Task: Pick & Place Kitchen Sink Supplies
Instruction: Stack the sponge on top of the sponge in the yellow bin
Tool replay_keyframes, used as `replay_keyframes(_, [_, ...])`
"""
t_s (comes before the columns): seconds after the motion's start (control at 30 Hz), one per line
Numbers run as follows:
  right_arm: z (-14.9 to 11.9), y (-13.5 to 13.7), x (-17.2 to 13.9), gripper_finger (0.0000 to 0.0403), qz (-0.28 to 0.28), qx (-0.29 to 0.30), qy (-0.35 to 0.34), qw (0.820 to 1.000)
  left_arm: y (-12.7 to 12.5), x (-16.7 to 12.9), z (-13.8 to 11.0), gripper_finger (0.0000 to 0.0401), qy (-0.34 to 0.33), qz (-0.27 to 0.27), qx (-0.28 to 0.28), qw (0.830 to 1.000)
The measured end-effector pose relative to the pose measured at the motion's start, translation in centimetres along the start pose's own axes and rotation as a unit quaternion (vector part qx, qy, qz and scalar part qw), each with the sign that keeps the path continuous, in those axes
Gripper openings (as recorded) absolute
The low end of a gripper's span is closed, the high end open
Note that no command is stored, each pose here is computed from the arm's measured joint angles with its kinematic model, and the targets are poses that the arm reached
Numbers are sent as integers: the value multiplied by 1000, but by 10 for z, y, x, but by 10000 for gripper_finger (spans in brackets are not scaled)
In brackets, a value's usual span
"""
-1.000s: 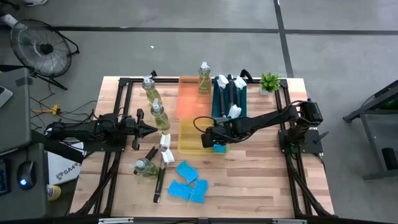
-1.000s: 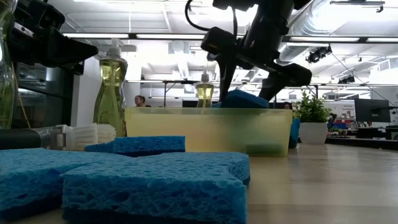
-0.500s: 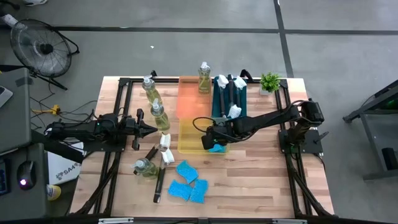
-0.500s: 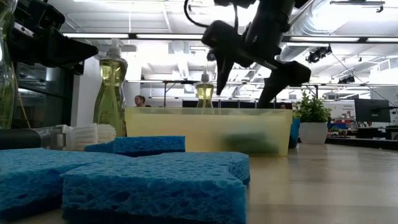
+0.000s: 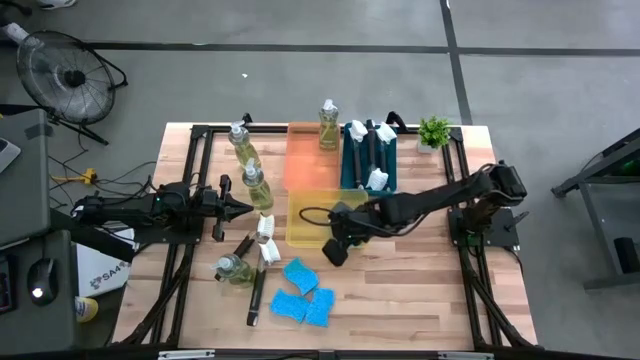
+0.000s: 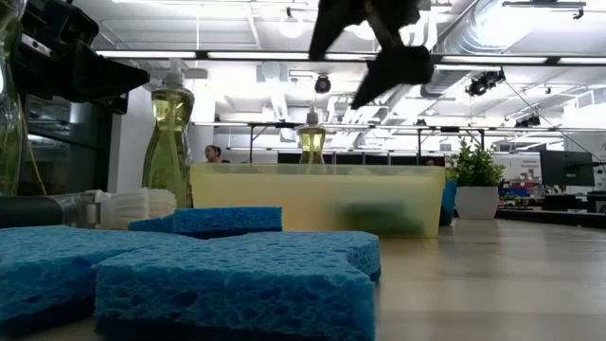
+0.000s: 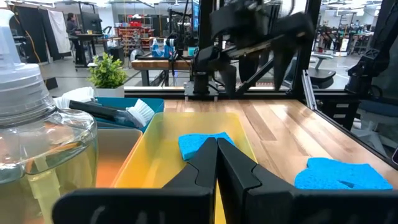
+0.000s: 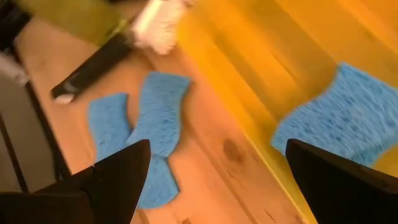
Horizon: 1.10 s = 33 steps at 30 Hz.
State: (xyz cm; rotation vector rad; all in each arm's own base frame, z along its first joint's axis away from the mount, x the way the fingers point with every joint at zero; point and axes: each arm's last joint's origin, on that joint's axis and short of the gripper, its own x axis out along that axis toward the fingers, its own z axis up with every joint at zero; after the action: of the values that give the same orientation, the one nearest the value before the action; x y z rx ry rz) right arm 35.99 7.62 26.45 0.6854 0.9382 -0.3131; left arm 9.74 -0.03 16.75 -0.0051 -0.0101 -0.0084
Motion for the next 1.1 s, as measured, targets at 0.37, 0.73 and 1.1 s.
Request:
replay_keyframes(0.37, [-24,31,-7,368,32,-101,-15,994,0,0,0,1,0,0,0,1000])
replay_keyframes(0.73, [-57,52,31,368,50,64,30,996,0,0,0,1,0,0,0,1000])
replay_keyframes(1.1, [-72,51,76,368,4,207,-1,978,0,0,0,1,0,0,0,1000])
